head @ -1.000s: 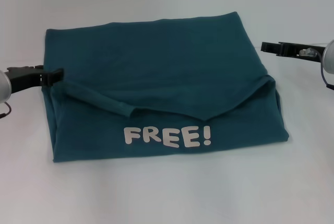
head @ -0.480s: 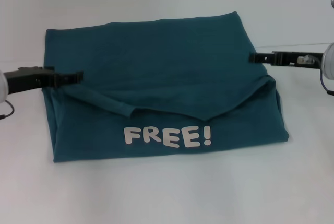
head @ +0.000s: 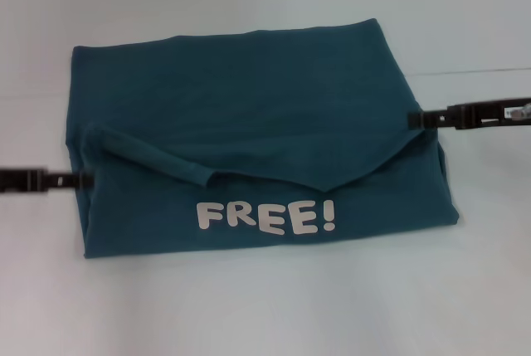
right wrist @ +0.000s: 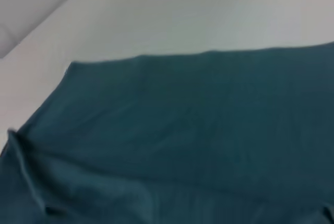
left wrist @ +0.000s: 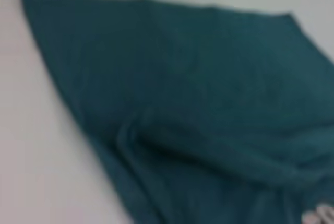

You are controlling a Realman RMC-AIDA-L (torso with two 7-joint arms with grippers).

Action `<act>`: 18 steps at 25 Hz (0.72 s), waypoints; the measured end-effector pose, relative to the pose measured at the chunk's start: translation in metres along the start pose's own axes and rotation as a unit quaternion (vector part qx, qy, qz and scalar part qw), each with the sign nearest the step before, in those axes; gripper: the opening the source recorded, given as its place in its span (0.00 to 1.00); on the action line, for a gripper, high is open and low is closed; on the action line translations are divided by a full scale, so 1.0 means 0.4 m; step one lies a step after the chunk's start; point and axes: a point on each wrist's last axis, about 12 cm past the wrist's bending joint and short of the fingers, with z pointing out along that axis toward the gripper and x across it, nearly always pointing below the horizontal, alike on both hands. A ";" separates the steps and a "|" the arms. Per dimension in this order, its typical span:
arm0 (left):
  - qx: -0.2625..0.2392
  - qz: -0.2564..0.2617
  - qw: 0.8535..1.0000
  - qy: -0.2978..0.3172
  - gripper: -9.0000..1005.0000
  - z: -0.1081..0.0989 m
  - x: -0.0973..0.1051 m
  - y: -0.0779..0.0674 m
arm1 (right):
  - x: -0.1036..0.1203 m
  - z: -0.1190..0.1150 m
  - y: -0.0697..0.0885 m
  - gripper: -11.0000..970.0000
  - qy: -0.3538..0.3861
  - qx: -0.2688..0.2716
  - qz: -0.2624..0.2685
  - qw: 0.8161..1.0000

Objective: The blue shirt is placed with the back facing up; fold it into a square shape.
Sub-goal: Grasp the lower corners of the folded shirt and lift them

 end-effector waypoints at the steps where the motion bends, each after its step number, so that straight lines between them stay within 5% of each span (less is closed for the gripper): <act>1: -0.003 -0.006 1.000 0.016 0.94 0.003 0.012 0.000 | -0.001 -0.006 0.004 0.95 0.008 0.001 -0.006 1.000; 10: -0.046 -0.020 0.998 0.039 0.93 0.036 0.060 0.006 | -0.011 0.008 0.051 0.95 0.054 0.003 -0.041 0.998; 18: -0.060 -0.003 0.997 0.051 0.91 0.070 0.078 -0.001 | -0.005 0.023 0.056 0.95 0.067 0.002 -0.041 0.997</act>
